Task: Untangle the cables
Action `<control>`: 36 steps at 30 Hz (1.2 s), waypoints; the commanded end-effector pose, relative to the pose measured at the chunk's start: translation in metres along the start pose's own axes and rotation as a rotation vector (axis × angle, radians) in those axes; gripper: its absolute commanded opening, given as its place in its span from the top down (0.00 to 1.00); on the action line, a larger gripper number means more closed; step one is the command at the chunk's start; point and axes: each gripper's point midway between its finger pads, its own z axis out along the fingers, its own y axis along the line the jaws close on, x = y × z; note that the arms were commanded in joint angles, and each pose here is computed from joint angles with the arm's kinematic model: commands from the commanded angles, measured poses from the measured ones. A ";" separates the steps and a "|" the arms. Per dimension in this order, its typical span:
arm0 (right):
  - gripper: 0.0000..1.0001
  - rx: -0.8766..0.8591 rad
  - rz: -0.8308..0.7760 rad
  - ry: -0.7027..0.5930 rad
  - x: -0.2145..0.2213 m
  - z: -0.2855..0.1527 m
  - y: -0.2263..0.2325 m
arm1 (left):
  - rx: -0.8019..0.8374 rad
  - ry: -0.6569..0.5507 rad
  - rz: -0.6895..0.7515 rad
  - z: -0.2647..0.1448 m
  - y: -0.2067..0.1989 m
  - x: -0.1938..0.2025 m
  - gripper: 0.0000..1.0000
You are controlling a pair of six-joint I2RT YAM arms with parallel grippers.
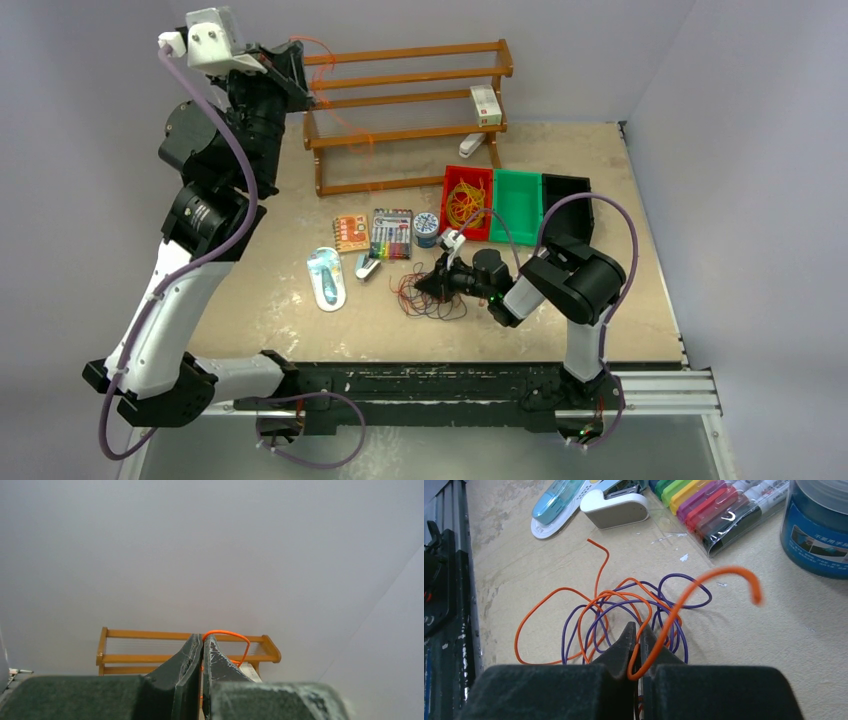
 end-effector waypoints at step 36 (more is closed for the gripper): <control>0.33 0.025 -0.468 -0.568 -0.294 -0.119 0.122 | 0.250 0.065 -0.012 -0.031 -0.029 0.018 1.00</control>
